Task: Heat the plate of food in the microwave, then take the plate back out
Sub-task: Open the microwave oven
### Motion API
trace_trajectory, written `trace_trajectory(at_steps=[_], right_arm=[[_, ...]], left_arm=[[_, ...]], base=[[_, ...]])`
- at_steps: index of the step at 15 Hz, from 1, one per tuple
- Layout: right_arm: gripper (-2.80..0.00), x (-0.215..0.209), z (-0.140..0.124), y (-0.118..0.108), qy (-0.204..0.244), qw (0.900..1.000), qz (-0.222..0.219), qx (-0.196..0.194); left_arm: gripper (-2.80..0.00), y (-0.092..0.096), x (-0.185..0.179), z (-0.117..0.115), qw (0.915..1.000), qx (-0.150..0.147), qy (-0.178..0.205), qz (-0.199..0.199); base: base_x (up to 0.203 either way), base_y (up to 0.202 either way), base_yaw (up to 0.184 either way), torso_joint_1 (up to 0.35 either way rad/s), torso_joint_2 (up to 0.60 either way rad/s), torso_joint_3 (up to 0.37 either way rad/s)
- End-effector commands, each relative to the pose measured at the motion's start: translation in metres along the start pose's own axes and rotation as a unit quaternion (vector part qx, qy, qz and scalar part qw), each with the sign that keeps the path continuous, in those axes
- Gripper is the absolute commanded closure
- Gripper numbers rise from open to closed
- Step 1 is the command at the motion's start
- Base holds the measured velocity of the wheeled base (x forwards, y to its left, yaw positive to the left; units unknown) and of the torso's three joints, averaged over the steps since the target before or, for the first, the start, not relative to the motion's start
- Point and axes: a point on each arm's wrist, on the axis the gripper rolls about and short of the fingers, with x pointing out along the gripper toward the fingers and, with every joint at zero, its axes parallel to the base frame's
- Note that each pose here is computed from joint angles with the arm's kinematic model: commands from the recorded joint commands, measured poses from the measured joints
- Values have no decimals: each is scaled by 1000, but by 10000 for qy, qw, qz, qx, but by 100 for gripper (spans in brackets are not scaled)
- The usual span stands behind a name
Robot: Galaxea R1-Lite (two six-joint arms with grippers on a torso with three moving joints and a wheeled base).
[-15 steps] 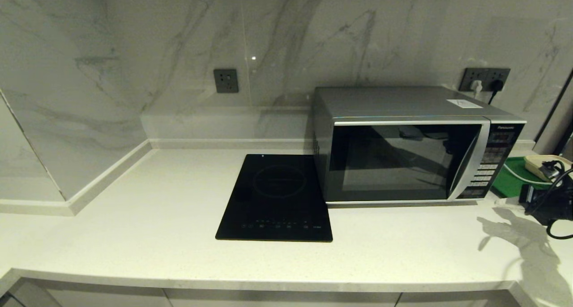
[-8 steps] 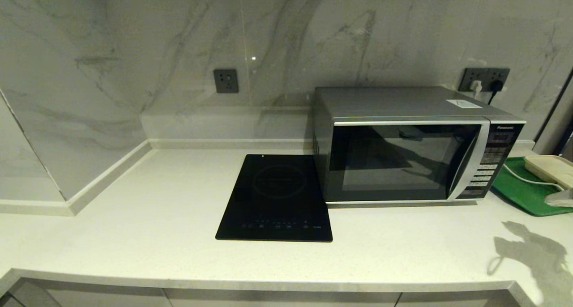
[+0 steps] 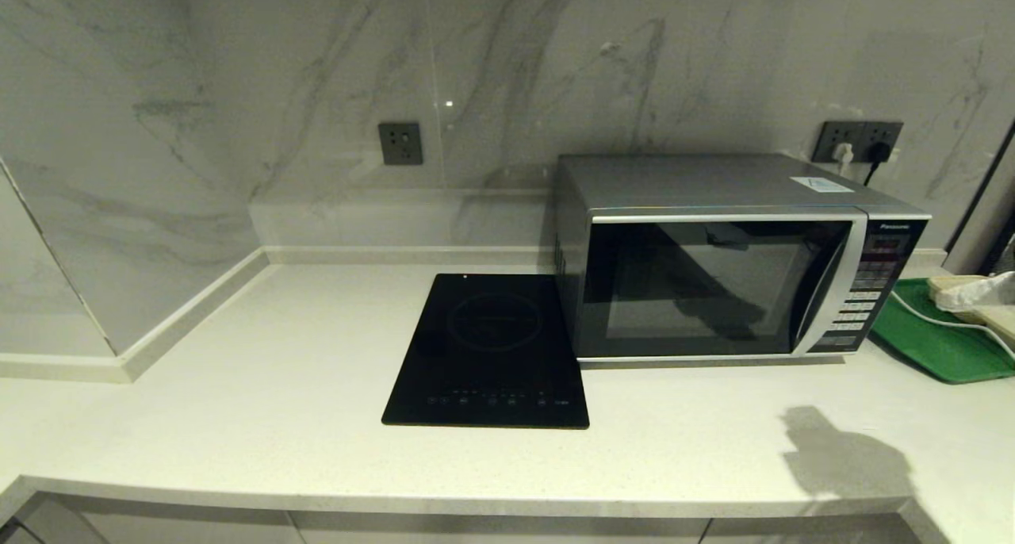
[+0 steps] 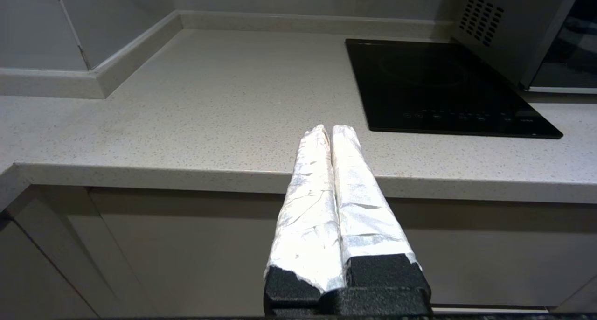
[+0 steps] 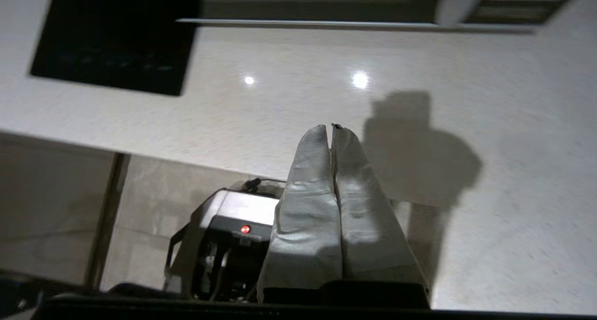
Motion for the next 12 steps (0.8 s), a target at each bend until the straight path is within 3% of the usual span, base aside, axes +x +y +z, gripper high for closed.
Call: trace_trajectory(at_steps=[1,3,4,9,12], right_arm=[[0,-23,-11,59,-148,9975,473,-506],[0,-52,-30,89,-374,9960,560,-583],[0,-64,-37,93,-497,9955,570,-564],[0,-145,-121,82,-1387,9896,183,-339],[0,-169,-179,75,-1605,9848,448,-485]], left_arm=[[0,0,0,0,10000,-1,-1,1],[0,0,0,0,10000,-1,-1,1],[0,0,0,0,10000,-1,-1,1],[0,0,0,0,10000,-1,-1,1],[0,0,0,0,10000,-1,-1,6]], base=[[0,0,0,0,0,0],[0,0,0,0,0,0],[0,0,0,0,0,0],[0,0,0,0,0,0],[0,0,0,0,0,0]])
